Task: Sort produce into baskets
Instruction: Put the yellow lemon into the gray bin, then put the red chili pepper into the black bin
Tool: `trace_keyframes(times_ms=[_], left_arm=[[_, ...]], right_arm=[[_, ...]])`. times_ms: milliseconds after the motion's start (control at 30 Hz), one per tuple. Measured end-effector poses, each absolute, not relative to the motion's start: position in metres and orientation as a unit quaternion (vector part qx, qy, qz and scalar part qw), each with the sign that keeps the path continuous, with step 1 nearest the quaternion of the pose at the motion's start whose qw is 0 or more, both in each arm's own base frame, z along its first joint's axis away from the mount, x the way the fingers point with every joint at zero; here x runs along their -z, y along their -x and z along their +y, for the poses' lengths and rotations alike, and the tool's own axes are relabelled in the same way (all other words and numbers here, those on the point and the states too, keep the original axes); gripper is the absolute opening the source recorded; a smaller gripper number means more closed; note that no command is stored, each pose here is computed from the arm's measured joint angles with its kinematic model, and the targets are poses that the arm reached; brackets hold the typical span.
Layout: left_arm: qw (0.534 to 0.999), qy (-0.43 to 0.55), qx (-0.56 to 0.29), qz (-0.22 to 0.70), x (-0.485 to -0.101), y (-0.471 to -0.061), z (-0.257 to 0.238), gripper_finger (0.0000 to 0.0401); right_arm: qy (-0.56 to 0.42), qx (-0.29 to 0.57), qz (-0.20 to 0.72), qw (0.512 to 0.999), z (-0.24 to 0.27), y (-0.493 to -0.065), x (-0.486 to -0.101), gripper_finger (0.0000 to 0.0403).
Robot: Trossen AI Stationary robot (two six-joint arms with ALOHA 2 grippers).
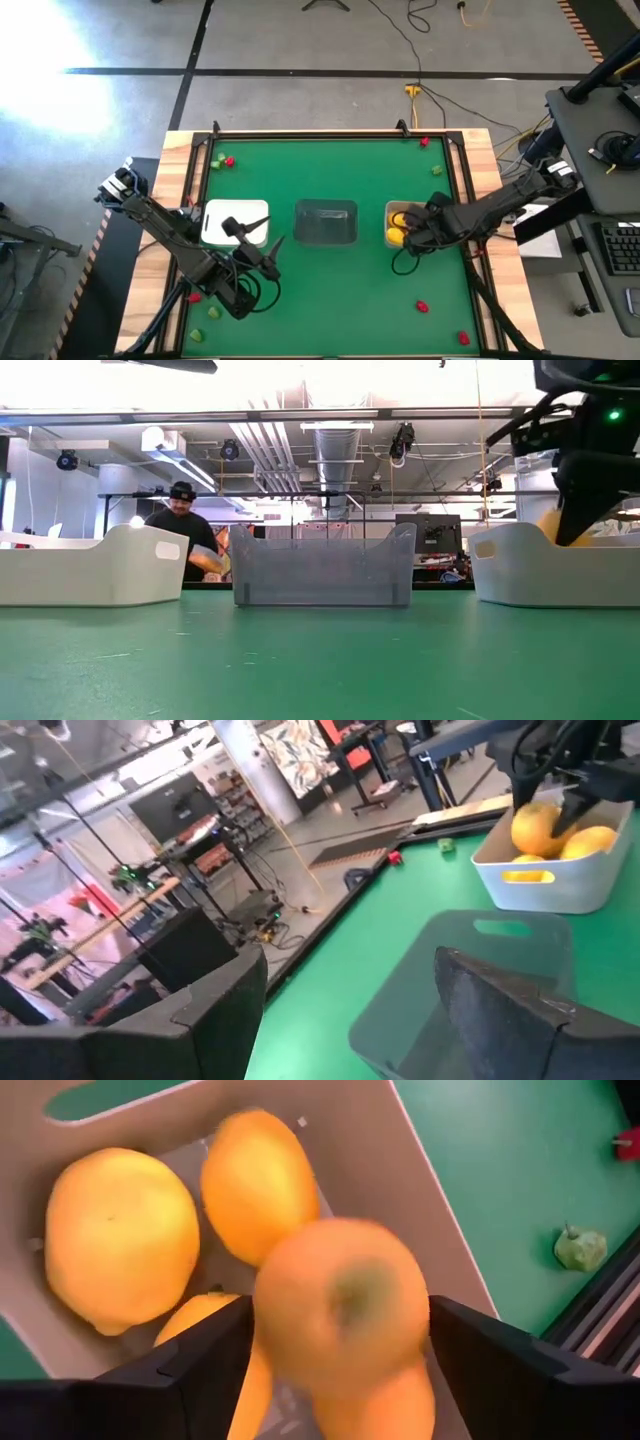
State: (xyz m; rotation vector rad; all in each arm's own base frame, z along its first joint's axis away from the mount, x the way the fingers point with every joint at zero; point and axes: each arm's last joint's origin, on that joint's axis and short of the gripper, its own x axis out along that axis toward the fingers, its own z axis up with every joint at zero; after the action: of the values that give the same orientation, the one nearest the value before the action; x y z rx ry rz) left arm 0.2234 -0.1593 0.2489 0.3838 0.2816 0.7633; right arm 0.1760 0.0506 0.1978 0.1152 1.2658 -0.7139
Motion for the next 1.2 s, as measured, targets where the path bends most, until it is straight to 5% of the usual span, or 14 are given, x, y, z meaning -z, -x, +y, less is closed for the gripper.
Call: trace_keyframes(times_ms=[300,533,733,967,1200], left_arm=[[0.894,-0.208,-0.375,0.132,-0.252,-0.225,-0.160,0.0269],[0.886,-0.182,-0.407,0.127,-0.267,-0.258,-0.152,0.0269],[0.916,-0.208,-0.247,0.237,-0.252,-0.314,-0.134,0.0259],[0.959,-0.236,-0.023,0.154,-0.234,-0.370,-0.127,0.0238],[0.959,-0.244,-0.022,0.144,-0.245,-0.377,-0.129,0.0224]], right_arm=[[-0.115,0.266,0.583,0.759,0.057,-0.193,-0.230,0.0343],[-0.230,0.212,0.536,0.784,0.094,-0.204,-0.270,0.0331],[-0.254,0.224,0.583,0.738,0.167,-0.181,-0.239,0.0301],[-0.233,0.242,0.690,0.641,0.229,-0.176,-0.188,0.0272],[-0.204,0.202,0.719,0.632,0.251,-0.197,-0.177,0.0248]])
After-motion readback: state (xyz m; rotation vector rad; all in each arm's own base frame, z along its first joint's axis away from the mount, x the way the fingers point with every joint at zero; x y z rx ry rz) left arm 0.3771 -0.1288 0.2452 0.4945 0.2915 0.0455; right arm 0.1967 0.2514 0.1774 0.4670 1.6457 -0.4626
